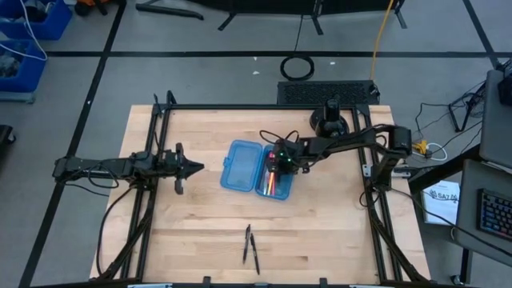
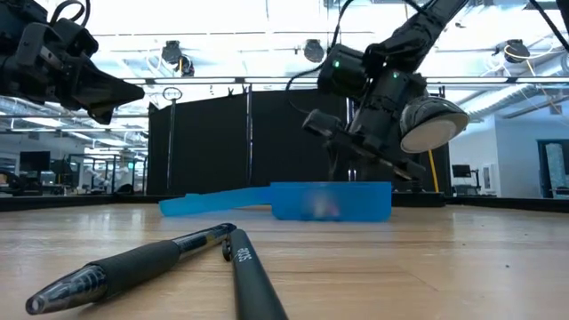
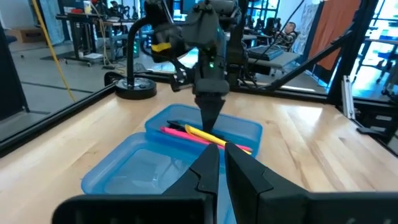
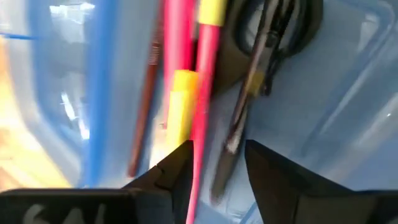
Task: Pick & place school supplies into a supply box
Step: Put the transparent black pen into the supply box
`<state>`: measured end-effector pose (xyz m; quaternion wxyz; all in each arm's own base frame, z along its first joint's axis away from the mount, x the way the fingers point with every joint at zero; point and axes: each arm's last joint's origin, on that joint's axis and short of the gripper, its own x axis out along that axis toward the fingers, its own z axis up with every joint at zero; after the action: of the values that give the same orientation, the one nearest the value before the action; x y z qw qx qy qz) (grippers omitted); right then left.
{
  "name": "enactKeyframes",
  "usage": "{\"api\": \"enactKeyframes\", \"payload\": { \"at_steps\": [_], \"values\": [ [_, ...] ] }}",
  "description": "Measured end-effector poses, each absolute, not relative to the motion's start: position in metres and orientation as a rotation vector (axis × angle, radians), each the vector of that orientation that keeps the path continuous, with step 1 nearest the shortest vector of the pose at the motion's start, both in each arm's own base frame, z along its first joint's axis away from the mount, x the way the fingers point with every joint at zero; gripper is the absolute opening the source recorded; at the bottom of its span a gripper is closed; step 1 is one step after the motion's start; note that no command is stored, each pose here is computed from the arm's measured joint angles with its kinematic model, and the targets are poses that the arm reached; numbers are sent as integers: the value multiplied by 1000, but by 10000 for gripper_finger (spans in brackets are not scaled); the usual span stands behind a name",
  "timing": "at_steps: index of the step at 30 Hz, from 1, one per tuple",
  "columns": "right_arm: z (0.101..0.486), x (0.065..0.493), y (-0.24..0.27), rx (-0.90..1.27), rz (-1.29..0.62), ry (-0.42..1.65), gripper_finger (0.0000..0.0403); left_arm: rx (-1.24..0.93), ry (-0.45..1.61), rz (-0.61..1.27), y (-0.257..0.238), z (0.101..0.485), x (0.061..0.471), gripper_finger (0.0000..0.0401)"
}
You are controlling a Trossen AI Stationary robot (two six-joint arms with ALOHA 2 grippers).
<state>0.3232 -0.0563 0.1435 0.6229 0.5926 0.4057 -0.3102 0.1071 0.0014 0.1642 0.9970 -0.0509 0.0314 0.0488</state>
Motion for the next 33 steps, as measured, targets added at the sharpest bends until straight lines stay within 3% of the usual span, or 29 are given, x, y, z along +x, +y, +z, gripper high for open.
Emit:
{"api": "enactKeyframes", "payload": {
  "at_steps": [10,16,20,25,28,33],
  "values": [
    [182,317,-48,1206,-613,816,145,-103,66,83,1,164,107,31],
    [218,311,-17,916,-376,767,140,-58,98,65,0,161,107,31],
    [248,296,23,517,-265,681,104,-46,99,76,1,161,107,31],
    [262,274,70,56,-208,588,16,-24,122,90,1,159,107,31],
    [255,262,85,-82,-164,536,10,-19,140,83,1,158,107,31],
    [229,246,92,-150,65,478,2,-13,158,113,2,156,108,31]
  ]
}}
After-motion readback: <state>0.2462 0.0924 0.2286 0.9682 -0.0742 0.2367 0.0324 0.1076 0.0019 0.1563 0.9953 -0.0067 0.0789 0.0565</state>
